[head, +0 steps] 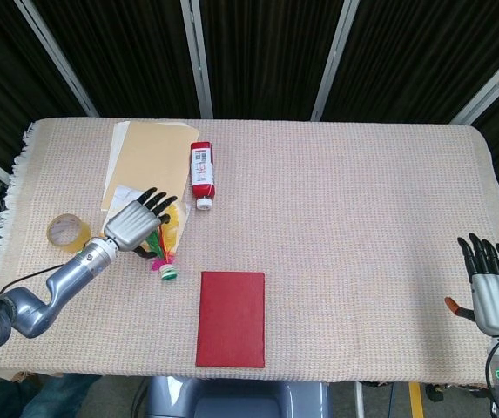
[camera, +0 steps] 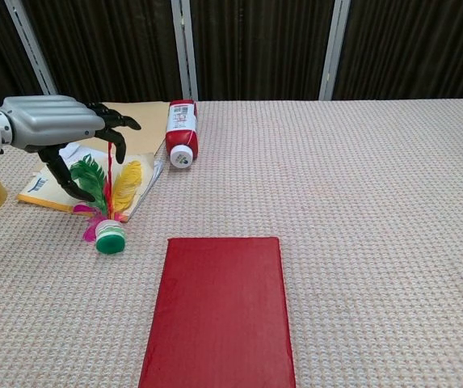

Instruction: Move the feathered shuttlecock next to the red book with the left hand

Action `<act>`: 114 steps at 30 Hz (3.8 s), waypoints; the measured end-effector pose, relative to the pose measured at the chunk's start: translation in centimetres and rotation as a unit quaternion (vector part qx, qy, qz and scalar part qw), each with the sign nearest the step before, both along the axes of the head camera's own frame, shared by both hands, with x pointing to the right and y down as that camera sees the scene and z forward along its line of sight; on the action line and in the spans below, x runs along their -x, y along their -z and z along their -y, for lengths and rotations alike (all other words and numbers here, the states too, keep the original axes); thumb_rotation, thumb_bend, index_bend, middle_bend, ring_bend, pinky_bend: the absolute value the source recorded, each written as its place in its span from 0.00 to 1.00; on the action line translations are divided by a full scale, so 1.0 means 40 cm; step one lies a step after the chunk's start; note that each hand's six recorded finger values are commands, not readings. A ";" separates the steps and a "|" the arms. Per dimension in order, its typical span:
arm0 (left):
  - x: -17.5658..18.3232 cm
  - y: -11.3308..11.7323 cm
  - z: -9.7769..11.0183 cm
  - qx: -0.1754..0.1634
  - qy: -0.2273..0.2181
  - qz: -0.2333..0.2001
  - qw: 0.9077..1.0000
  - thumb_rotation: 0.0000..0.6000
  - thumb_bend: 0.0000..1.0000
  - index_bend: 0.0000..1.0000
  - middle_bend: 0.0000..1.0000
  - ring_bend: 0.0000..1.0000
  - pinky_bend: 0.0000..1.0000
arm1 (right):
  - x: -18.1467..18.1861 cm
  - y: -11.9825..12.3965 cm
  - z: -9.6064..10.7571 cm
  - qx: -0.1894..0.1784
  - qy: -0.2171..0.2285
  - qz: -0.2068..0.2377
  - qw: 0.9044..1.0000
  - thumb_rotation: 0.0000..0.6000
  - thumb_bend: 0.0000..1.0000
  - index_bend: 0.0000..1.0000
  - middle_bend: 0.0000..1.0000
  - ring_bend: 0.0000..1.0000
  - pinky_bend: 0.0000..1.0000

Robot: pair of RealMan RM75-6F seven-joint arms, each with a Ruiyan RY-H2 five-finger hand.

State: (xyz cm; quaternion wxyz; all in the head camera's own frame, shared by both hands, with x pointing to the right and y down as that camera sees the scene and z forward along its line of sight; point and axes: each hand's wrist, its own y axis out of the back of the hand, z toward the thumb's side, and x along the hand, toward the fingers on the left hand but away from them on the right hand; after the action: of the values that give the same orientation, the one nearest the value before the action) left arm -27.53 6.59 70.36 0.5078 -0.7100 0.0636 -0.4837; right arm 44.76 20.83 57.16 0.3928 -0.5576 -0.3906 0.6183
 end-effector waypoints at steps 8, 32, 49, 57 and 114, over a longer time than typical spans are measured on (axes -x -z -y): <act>-0.006 -0.032 -0.003 0.009 -0.004 0.012 1.000 0.76 0.05 0.31 0.00 0.00 0.00 | -0.007 0.006 0.002 -0.007 -0.003 -0.004 1.000 1.00 0.08 0.00 0.00 0.00 0.00; 0.050 -0.120 0.012 -0.018 -0.032 0.082 0.996 0.75 0.15 0.58 0.00 0.00 0.00 | 0.007 -0.021 -0.005 0.014 0.004 -0.008 1.000 1.00 0.09 0.00 0.00 0.00 0.00; 0.005 -0.019 0.017 -0.033 -0.030 -0.030 0.999 0.76 0.40 0.79 0.00 0.00 0.00 | 0.013 -0.019 -0.011 0.013 0.007 -0.011 1.000 1.00 0.09 0.00 0.00 0.00 0.00; -0.020 0.034 0.006 -0.015 -0.029 -0.062 0.998 0.76 0.63 0.83 0.00 0.00 0.00 | 0.013 -0.017 -0.011 0.010 0.008 -0.011 1.000 1.00 0.09 0.00 0.00 0.00 0.00; -0.097 0.313 -0.239 0.013 -0.097 -0.111 0.989 0.75 0.18 0.30 0.00 0.00 0.00 | 0.035 0.043 -0.039 -0.016 0.033 0.021 0.999 1.00 0.09 0.00 0.00 0.00 0.00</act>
State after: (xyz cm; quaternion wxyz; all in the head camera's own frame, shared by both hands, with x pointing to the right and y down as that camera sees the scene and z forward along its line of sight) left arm -23.66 16.15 57.85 0.5327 -0.7689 0.0441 -0.3509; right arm 43.36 22.37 55.44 0.4135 -0.5764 -0.3904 0.5868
